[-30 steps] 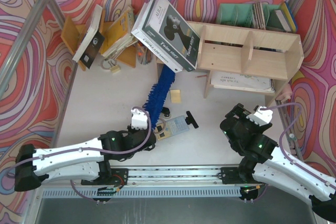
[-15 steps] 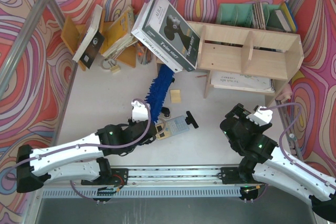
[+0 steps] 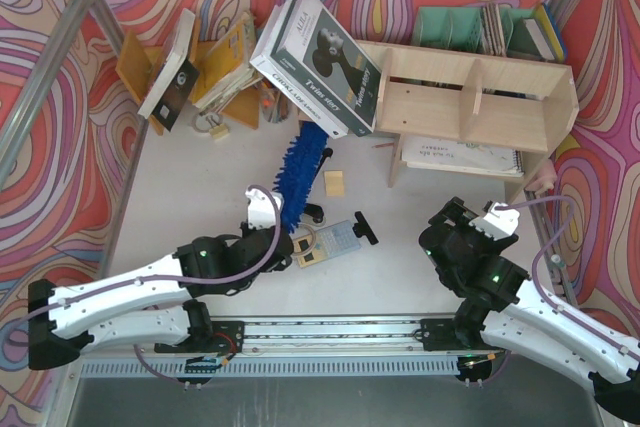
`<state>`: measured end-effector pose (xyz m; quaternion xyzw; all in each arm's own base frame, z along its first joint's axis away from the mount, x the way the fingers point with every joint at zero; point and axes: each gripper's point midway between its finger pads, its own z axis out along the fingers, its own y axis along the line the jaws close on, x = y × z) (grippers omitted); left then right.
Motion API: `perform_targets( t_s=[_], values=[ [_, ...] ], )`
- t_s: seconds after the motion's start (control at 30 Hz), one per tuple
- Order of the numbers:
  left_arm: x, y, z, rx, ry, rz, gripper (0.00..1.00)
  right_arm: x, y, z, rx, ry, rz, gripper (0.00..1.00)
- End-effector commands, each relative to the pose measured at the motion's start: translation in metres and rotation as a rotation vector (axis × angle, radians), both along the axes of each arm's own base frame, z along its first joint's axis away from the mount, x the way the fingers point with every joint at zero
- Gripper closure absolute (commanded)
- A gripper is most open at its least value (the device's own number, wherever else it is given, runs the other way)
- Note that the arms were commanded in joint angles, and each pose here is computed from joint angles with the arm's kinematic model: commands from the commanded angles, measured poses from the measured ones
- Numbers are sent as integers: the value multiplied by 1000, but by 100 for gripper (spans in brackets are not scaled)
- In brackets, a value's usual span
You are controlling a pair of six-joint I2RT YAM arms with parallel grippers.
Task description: Dust the bookshelf with a duster
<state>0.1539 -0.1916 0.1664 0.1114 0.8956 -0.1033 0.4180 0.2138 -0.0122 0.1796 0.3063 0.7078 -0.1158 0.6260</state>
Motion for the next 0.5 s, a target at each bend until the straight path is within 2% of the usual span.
perform_targets(
  t_s=[0.0,0.3,0.47],
  values=[
    [1,6,-27,51,28,42,100,0,-2,0,-1,-15,-13,1],
    [-9,-4,-67,121,135,1,100,0,-2,0,1,-15,-12,1],
    [-8,-7,-53,184,146,-27,100,-1,-2,0,5,-17,-11,1]
  ],
)
